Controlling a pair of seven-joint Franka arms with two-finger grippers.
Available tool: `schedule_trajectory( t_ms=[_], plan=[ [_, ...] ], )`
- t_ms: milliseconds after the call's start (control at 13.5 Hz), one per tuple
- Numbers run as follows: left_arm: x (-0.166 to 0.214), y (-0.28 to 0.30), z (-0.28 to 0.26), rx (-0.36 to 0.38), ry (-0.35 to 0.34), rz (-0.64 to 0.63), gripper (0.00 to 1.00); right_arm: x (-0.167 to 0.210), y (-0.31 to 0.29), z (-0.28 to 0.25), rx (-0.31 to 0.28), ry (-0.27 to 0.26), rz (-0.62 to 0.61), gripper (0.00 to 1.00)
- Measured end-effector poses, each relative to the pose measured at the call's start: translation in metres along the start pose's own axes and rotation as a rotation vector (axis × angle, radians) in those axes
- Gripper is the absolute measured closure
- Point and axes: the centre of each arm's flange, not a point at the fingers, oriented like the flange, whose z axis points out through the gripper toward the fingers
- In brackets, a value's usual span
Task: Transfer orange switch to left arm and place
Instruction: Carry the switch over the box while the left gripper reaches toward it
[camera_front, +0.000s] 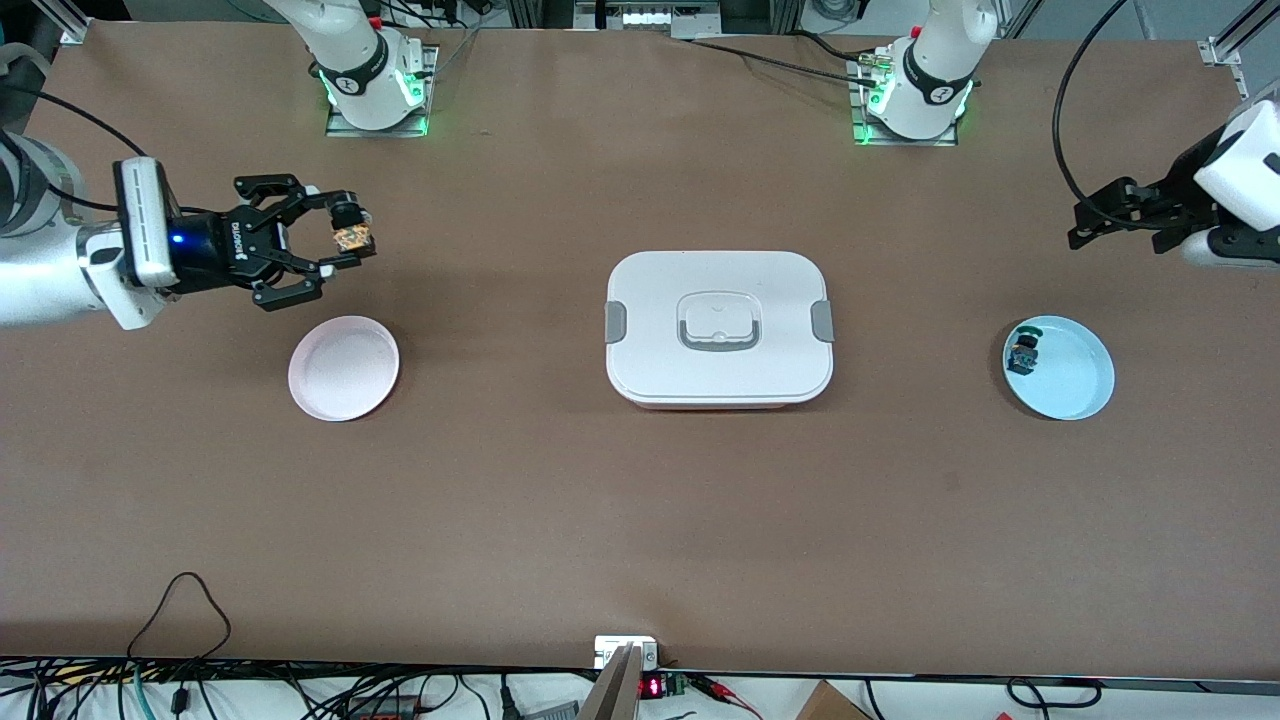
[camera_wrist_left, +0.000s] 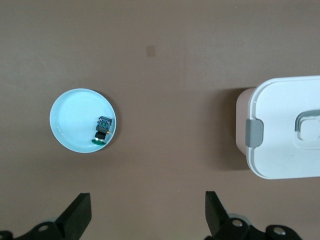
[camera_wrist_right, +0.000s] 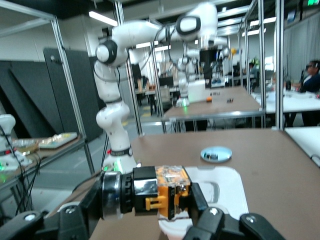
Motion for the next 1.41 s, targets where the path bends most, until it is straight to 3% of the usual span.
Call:
schedule_trajectory(
  t_ms=[296, 667, 889, 1185, 1407],
  plan=[
    [0.003, 0.019, 0.018, -0.097, -0.095, 0.018, 0.0, -0.003, -0.007, -0.012, 0.0, 0.057, -0.003, 0.28],
    [0.02, 0.032, 0.037, -0.417, -0.163, -0.014, 0.0, 0.011, 0.011, 0.017, -0.042, 0.125, -0.044, 0.28],
    [0.033, 0.017, 0.059, -0.624, -0.228, -0.034, 0.0, 0.023, 0.038, 0.079, -0.111, 0.141, -0.058, 0.28],
    [0.045, 0.031, 0.08, -0.766, -0.257, 0.022, 0.0, 0.039, 0.063, 0.182, -0.23, 0.169, -0.018, 0.28],
    [0.048, 0.045, 0.075, -0.912, -0.255, 0.025, 0.0, 0.056, 0.064, 0.256, -0.299, 0.18, 0.034, 0.28]
  ],
)
